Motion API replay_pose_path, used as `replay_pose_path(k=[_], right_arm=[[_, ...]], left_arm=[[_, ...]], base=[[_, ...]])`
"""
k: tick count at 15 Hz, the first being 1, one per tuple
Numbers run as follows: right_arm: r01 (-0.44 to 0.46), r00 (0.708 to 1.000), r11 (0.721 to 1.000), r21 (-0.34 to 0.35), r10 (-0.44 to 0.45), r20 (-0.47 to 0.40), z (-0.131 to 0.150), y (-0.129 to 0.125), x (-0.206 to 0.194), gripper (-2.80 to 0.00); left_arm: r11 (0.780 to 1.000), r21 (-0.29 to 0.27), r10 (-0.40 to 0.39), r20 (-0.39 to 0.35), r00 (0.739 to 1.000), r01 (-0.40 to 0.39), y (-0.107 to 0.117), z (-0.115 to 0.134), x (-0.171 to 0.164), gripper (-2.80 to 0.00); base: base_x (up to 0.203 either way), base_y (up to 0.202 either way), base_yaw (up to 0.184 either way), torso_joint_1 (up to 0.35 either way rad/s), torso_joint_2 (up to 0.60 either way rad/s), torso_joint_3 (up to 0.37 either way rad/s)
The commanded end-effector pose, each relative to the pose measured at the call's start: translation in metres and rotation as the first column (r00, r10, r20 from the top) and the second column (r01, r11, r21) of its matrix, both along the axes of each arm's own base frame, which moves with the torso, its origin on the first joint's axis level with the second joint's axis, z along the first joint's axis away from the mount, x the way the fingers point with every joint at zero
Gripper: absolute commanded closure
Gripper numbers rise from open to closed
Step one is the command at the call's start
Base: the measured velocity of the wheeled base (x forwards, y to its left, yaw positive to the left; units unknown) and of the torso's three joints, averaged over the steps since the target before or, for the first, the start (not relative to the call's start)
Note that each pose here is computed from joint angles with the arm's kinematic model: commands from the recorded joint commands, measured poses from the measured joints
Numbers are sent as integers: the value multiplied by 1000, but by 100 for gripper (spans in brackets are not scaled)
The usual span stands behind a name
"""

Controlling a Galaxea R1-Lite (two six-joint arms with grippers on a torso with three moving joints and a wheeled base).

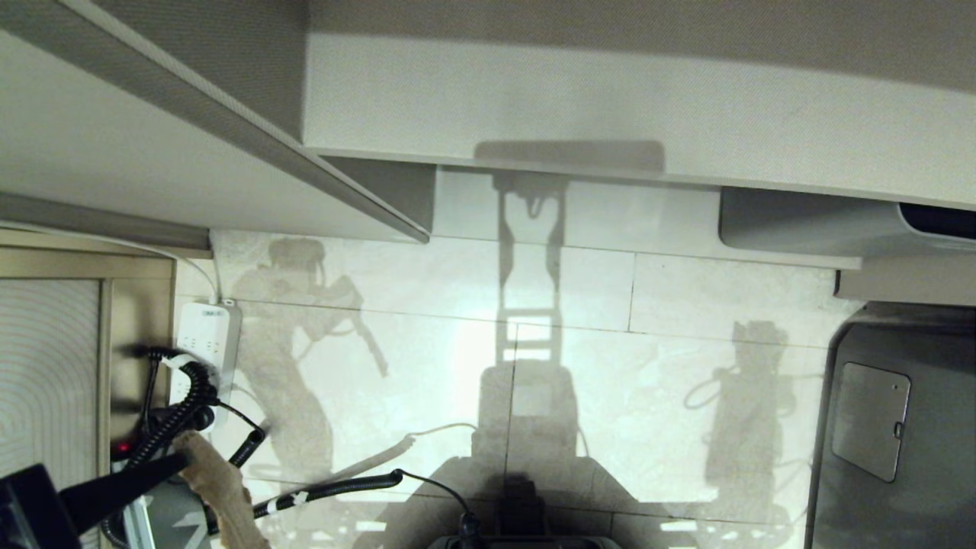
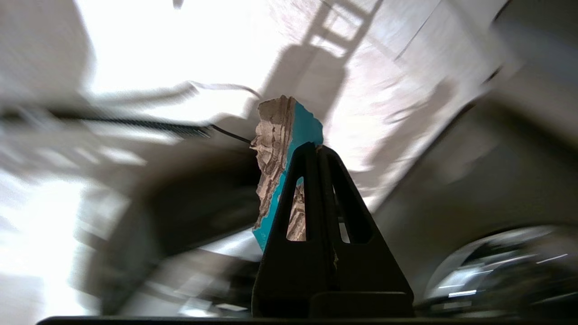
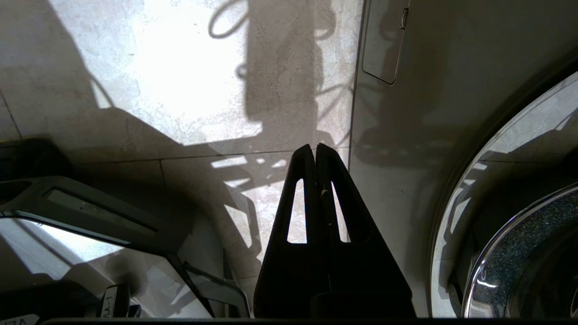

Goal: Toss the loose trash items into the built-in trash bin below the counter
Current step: Put the garbage in the trash can

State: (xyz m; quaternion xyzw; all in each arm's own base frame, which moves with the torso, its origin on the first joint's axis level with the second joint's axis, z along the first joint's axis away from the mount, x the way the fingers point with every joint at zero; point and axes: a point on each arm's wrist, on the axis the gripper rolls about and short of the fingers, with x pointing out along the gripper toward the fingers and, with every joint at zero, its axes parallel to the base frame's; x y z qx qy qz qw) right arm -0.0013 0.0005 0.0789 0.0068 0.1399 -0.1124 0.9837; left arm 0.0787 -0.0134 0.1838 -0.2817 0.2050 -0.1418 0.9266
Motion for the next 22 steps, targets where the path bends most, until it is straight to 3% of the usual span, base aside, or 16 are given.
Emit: replay_pose_path(k=[1, 2, 3, 6, 8, 9, 11, 15, 16, 18, 22], right_arm=[[0, 1000, 1000, 0, 0, -1, 0, 0, 0, 0], [0, 1000, 1000, 0, 0, -1, 0, 0, 0, 0], [0, 1000, 1000, 0, 0, -1, 0, 0, 0, 0], [0, 1000, 1000, 0, 0, -1, 0, 0, 0, 0], [0, 1000, 1000, 0, 0, 0, 0, 0, 0, 0], [0, 1000, 1000, 0, 0, 0, 0, 0, 0, 0], [0, 1000, 1000, 0, 0, 0, 0, 0, 0, 0], [0, 1000, 1000, 0, 0, 0, 0, 0, 0, 0], [0, 1000, 1000, 0, 0, 0, 0, 0, 0, 0], [0, 1000, 1000, 0, 0, -2, 0, 0, 0, 0], [0, 1000, 1000, 2, 0, -1, 0, 0, 0, 0]], left_arm=[[963, 264, -92, 171, 981, 44, 2, -2, -19, 0], [937, 347, -112, 217, 970, 31, 3, -7, -25, 0], [926, 378, -114, 245, 963, 13, 4, -13, -31, 0], [904, 424, -91, 326, 941, -60, 6, -19, -47, 0], [885, 448, -81, 422, 903, -130, 7, -18, -64, 0], [865, 469, -68, 463, 884, -179, 8, -21, -71, 0], [803, 524, -4, 481, 877, -284, 8, -33, -76, 0], [727, 575, 2, 544, 839, -375, 9, -57, -77, 0], [730, 572, -15, 562, 827, -375, 9, -59, -76, 0], [746, 584, -74, 552, 831, -321, 9, -66, -76, 0], [737, 583, -102, 595, 797, -341, 9, -82, -95, 0]], base=[[0, 0, 0, 0, 0, 0], [0, 0, 0, 0, 0, 0], [0, 0, 0, 0, 0, 0], [0, 0, 0, 0, 0, 0], [0, 0, 0, 0, 0, 0], [0, 0, 0, 0, 0, 0], [0, 0, 0, 0, 0, 0], [0, 0, 0, 0, 0, 0], [0, 0, 0, 0, 0, 0], [0, 0, 0, 0, 0, 0], [0, 0, 0, 0, 0, 0]])
